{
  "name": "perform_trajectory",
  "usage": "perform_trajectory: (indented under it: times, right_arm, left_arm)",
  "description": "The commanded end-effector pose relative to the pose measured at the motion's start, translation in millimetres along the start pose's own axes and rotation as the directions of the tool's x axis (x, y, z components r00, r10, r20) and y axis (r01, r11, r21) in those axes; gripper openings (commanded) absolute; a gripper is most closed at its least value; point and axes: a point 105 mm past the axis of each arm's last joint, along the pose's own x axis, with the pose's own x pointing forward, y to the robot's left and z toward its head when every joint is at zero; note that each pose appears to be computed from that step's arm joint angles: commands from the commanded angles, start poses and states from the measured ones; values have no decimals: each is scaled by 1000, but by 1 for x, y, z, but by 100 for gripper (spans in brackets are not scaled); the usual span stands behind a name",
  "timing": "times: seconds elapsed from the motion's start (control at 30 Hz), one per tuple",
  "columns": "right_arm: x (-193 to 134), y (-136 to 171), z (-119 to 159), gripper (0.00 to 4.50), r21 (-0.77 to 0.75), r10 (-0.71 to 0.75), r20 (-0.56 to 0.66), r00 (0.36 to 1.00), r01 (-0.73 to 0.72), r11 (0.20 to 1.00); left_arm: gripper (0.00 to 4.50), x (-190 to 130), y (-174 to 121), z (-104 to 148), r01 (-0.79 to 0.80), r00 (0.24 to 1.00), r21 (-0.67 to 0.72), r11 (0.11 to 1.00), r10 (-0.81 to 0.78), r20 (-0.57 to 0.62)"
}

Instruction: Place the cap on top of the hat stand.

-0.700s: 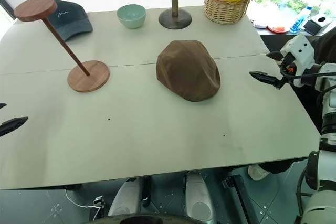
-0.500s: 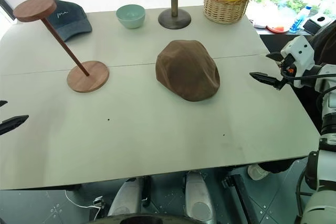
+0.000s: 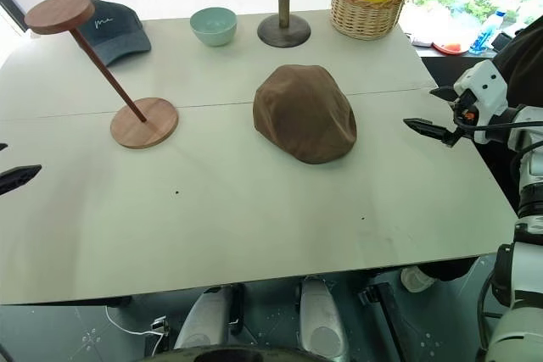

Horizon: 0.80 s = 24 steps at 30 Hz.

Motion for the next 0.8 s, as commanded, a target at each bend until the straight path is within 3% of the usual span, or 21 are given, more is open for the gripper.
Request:
perform_trajectory:
  times: [0.03, 0.17, 0.3, 0.4, 0.53, 0.8]
  right_arm:
    - [-9, -4, 48, 448, -181, -4, 73, 997, 17, 983]
    - [-7, 27, 74, 448, -335, 86, 75, 993, -56, 941]
    - [-3, 54, 82, 448, -405, 113, 69, 991, -76, 911]
    - [4, 72, 73, 448, -451, 86, 38, 996, -60, 891]
    - [18, 98, 40, 448, -553, 31, -53, 998, -55, 831]
    - [46, 113, 9, 448, -666, -56, -78, 995, -10, 746]
  left_arm:
    - [429, 7, -36, 46, 212, 974, 65, 975, -216, 64]
    - [429, 15, -76, 81, 452, 886, 117, 884, -460, 57]
    - [429, 22, -96, 93, 575, 813, 155, 803, -583, 5]
    - [429, 27, -111, 94, 655, 751, 183, 733, -659, -45]
    - [429, 36, -122, 100, 716, 690, 203, 668, -722, -57]
    - [429, 45, -124, 107, 732, 669, 211, 648, -742, -45]
